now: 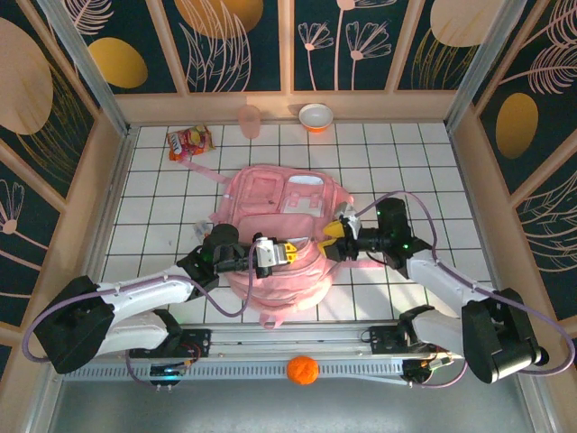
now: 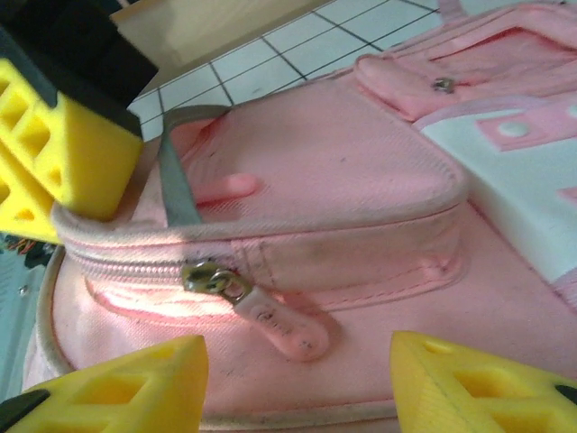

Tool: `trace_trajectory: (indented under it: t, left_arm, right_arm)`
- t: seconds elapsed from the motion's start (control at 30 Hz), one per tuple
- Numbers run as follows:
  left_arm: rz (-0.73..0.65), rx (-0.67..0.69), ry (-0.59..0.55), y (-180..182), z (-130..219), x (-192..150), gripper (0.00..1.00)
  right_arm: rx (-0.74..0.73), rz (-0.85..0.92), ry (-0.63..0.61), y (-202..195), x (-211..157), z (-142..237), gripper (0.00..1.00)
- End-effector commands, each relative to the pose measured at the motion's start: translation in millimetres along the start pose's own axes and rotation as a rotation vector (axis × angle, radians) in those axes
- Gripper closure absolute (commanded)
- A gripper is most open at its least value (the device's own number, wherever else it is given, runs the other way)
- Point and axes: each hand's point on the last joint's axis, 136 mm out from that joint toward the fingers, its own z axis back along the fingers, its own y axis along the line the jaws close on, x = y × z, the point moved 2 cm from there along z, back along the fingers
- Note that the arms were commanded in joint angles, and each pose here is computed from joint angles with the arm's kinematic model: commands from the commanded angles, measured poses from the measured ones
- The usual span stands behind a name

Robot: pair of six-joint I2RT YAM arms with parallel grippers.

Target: Pack books, pencil case, and school supplies into a backpack

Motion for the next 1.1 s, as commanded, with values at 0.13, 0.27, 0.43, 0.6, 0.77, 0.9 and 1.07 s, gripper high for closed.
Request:
trace_trajectory:
  t: [0.13,0.27,0.43,0.6,0.77,0.9,1.07]
  left_arm:
    - [-0.112,-0.017,-0.142,9,0,44,1.0]
    - [-0.123,-0.055,-0.135,6,-3,42,1.0]
    - [-0.134,-0.057,-0.129,7,-6,42,1.0]
    - [-0.121,0.038,-0.091,22,-7,37,1.0]
    - [-0.113,0.083,-0.071,29,-9,32,1.0]
    - [-0.114,0.09,-0.064,31,-9,31,1.0]
    - [-0.121,0.111,-0.06,34,-9,32,1.0]
  right_arm:
    - [0.086,0.093,0.022,9,3,-10,0.45]
    - [0.051,0.139,0.046,0,8,-16,0.44]
    - [0.056,0.175,0.066,-2,12,-20,0.46]
    - [0.085,0.139,0.119,12,1,-22,0.53]
    - [0.078,0.126,0.085,25,2,-16,0.59]
    - [0.087,0.132,0.042,30,12,-13,0.65]
    - [0.094,0.108,0.045,34,13,-10,0.69]
